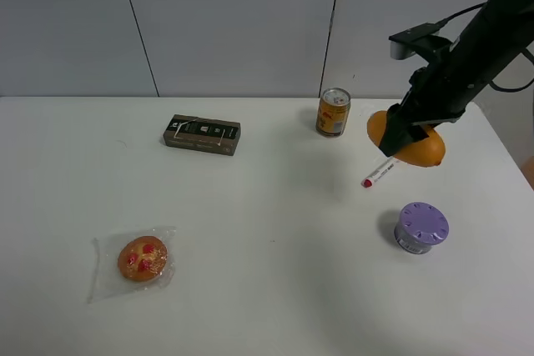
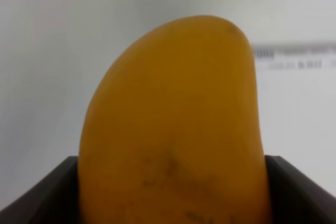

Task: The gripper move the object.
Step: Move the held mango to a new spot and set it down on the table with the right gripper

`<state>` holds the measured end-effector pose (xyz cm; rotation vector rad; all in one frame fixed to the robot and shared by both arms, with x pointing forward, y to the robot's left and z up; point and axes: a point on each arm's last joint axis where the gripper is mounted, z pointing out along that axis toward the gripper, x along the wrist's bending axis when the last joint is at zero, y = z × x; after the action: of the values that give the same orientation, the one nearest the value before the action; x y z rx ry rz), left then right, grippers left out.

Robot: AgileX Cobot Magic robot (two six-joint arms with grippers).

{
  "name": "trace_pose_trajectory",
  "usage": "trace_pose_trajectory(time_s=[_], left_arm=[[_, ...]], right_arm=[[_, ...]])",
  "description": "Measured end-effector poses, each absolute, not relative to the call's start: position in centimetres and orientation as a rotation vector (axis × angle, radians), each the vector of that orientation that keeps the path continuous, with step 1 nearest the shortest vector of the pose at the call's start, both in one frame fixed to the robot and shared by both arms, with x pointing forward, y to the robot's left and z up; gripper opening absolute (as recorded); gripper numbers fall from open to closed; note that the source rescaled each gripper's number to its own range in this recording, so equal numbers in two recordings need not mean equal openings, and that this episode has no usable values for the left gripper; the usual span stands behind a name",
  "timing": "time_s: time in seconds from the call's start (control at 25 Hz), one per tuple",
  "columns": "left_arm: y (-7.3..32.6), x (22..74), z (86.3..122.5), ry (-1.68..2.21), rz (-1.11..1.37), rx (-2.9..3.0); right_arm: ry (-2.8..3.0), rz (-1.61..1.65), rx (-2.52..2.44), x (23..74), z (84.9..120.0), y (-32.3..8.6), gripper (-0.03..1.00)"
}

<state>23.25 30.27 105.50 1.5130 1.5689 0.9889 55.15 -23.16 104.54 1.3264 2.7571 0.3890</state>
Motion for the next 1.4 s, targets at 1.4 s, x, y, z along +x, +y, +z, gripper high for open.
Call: trace_pose_trajectory(time_s=[1.4], left_arm=[[30.3,23.2,105.5,1.569,0.989,1.513]], right_arm=[[2.540,0.088,1.363,61.0,96.7,-33.0,0.66]])
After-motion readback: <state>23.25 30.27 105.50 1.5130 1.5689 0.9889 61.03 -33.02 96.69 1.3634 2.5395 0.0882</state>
